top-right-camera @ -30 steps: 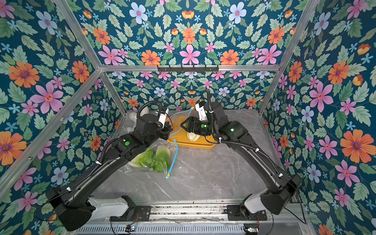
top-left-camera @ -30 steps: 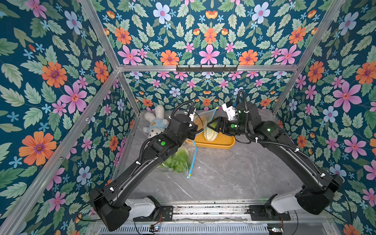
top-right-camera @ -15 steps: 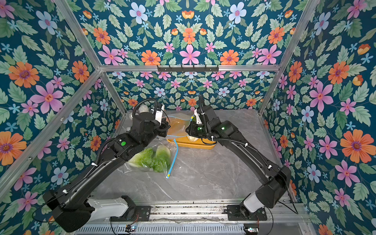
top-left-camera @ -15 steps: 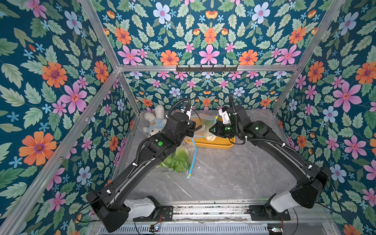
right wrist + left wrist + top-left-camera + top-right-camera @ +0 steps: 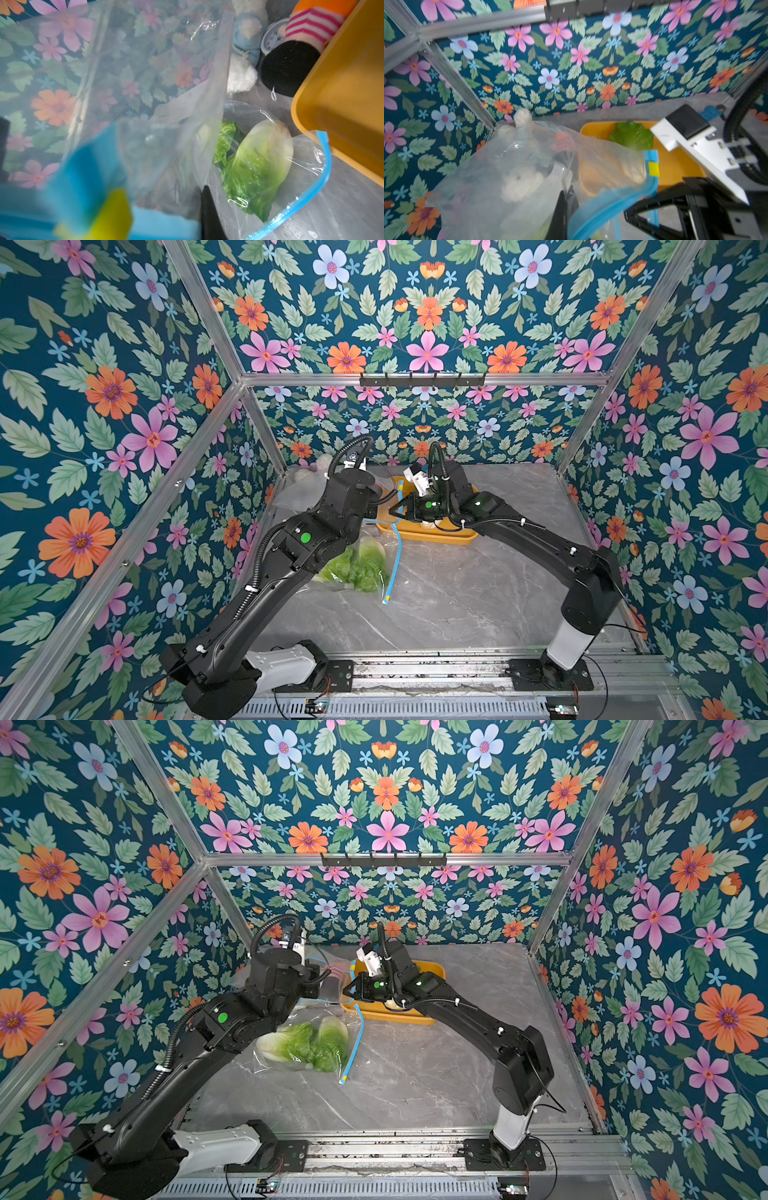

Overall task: Put the chinese cabbages into a zipper bag and zip it
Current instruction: Open the zipper of the food storage bag at the center of the board.

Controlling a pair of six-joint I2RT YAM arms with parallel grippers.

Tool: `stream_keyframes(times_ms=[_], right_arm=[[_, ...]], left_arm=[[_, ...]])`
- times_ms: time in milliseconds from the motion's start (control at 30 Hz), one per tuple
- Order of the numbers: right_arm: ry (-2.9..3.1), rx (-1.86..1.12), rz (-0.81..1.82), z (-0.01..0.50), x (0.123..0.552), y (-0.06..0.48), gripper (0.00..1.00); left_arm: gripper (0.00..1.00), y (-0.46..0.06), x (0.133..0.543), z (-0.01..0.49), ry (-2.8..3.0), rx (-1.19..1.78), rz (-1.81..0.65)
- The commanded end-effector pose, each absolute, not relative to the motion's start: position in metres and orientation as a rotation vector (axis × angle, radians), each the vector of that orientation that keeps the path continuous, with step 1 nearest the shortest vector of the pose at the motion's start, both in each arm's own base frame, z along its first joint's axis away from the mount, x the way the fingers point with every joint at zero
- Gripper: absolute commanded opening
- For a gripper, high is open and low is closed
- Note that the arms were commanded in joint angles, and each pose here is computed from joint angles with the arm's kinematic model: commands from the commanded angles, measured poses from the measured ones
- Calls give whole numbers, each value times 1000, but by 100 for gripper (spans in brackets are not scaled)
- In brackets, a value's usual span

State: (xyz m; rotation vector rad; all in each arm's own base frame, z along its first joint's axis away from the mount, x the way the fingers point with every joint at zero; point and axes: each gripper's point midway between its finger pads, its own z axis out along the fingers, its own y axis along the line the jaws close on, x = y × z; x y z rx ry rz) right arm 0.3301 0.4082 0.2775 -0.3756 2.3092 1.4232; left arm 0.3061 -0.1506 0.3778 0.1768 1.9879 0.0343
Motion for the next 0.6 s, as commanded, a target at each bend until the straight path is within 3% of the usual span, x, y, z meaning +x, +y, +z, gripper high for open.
stream_keyframes(times_ms=[0, 67, 100, 300, 467, 567], right_arm=[[2257, -467, 1549, 279, 324, 422, 5], [2292, -459, 1526, 265, 325, 421, 5], [2306, -451, 1521, 260, 327, 420, 5], [2343, -456, 1523, 248, 328, 415, 5], [2352, -498, 1511, 246, 325, 413, 5], [2369, -520, 1482, 243, 324, 411, 5]], left_arm=[[11, -144, 294, 329, 2121, 185, 66], [32, -153, 290, 307, 2174, 234, 26], [37, -160, 289, 302, 2187, 262, -9], [54, -182, 292, 282, 2253, 415, -24], [54, -189, 303, 282, 2266, 478, 34], [45, -189, 311, 287, 2254, 464, 70]])
